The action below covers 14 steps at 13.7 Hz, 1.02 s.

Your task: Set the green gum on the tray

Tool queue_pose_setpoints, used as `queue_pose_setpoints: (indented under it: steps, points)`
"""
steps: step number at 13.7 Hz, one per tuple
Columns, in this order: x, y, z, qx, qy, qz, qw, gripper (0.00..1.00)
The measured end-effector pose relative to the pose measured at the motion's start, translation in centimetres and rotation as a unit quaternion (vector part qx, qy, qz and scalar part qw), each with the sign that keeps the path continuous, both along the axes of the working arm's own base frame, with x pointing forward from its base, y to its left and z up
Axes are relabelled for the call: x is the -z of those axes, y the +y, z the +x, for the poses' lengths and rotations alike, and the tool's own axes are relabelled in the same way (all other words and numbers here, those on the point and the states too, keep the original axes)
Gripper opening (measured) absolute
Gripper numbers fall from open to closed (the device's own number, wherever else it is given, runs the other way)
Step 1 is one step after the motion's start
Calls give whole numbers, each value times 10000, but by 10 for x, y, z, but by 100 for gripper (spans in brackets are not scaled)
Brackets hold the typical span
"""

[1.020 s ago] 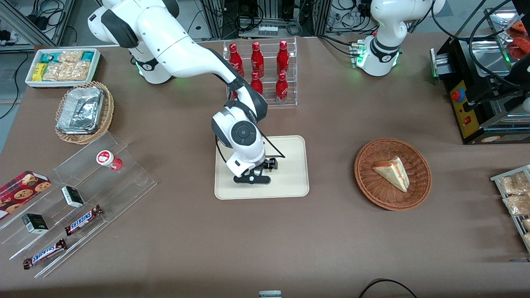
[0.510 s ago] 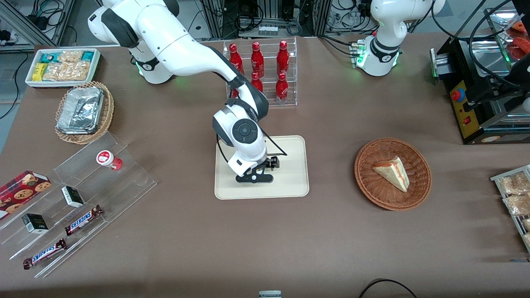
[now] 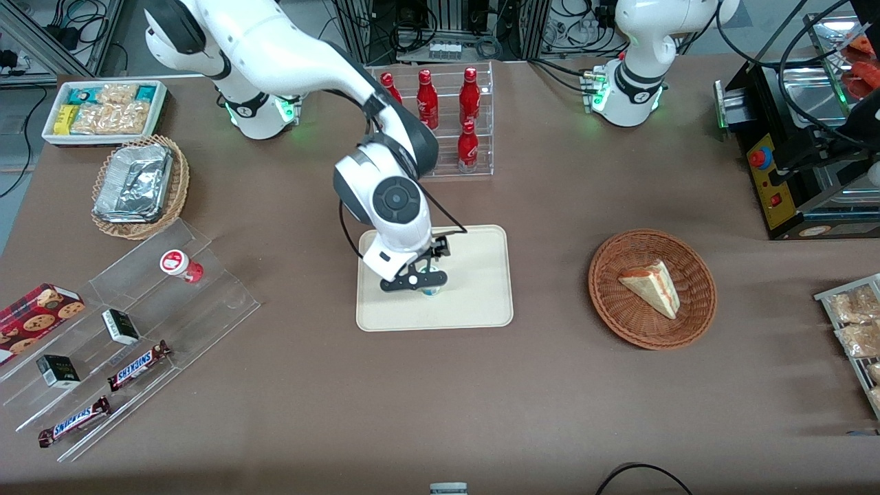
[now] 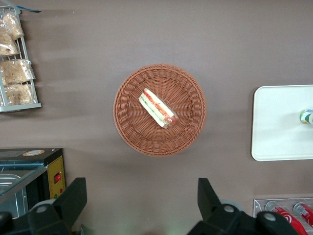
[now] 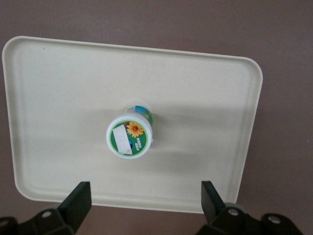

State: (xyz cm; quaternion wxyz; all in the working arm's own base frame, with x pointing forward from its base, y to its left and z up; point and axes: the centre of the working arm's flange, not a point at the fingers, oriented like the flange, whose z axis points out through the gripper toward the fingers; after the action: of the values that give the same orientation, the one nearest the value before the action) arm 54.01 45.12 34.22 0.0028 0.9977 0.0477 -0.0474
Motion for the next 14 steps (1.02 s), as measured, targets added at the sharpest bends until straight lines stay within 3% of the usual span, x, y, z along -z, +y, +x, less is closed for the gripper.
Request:
queue_pose_setpoints:
  steps: [6, 10, 14]
  points:
    - [-78, -95, 29, -484, 383, -56, 9981, 100]
    - [-101, -185, 65, -764, 438, 104, 9961, 100]
    - [-122, -271, 80, -381, 360, 199, 9984, 100]
